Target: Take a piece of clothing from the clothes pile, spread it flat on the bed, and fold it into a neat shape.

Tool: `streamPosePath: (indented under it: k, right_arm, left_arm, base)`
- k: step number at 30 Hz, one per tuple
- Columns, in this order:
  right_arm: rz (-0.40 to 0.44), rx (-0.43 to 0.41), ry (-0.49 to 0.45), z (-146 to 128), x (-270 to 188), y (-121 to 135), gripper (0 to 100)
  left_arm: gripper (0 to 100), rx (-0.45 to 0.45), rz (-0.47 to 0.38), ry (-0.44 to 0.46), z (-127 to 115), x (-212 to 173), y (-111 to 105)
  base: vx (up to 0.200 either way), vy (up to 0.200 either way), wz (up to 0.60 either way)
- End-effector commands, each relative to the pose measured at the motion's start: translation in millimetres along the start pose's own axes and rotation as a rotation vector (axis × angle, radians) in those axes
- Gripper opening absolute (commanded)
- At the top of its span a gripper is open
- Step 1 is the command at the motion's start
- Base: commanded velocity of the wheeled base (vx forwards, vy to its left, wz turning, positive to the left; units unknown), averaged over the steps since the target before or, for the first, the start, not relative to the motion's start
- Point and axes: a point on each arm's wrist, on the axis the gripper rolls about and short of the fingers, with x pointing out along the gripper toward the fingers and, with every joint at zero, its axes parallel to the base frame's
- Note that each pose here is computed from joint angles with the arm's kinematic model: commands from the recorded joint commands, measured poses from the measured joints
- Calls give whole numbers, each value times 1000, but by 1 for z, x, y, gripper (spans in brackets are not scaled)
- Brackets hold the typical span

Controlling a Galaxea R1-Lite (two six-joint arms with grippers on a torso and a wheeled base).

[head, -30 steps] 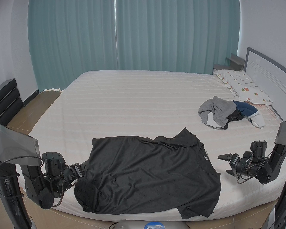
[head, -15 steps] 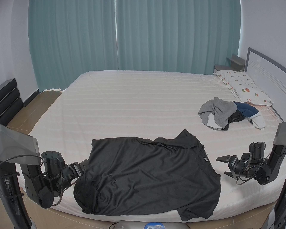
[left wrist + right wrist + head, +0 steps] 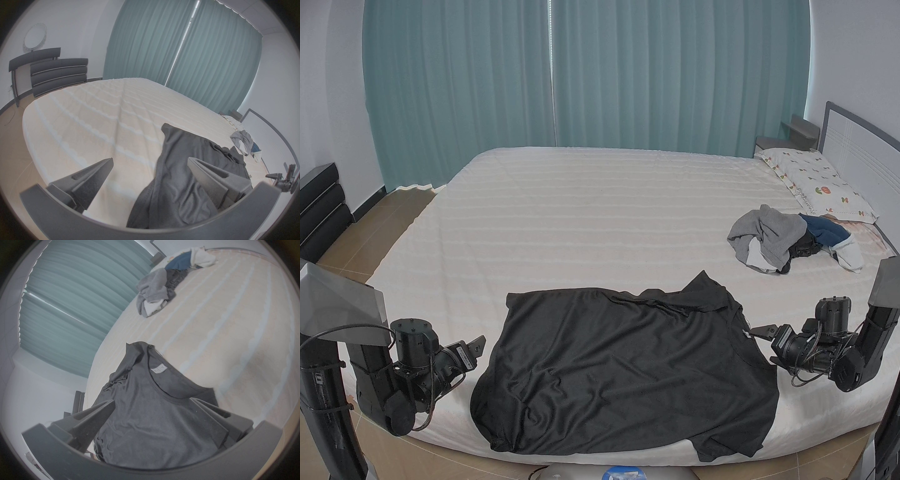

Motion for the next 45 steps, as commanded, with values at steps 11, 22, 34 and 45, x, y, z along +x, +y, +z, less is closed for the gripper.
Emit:
streamPosePath:
  k: [11, 22, 34, 45]
  right_arm:
    - [68, -85, -20, 1, 34, 60, 100]
    - [33, -41, 68, 20, 128, 110, 100]
    - [16, 45, 59, 24, 160, 103, 100]
    - [12, 46, 55, 25, 169, 99, 100]
  left_arm:
    - [100, -340, -120, 62, -12, 29, -21]
    - [100, -476, -185, 147, -17, 32, -25]
    - [100, -498, -194, 165, -23, 38, -24]
    - [100, -490, -189, 173, -27, 38, -24]
  base:
    - [0, 0, 0]
    - [0, 0, 0]
    - [0, 0, 0]
    - [0, 0, 0]
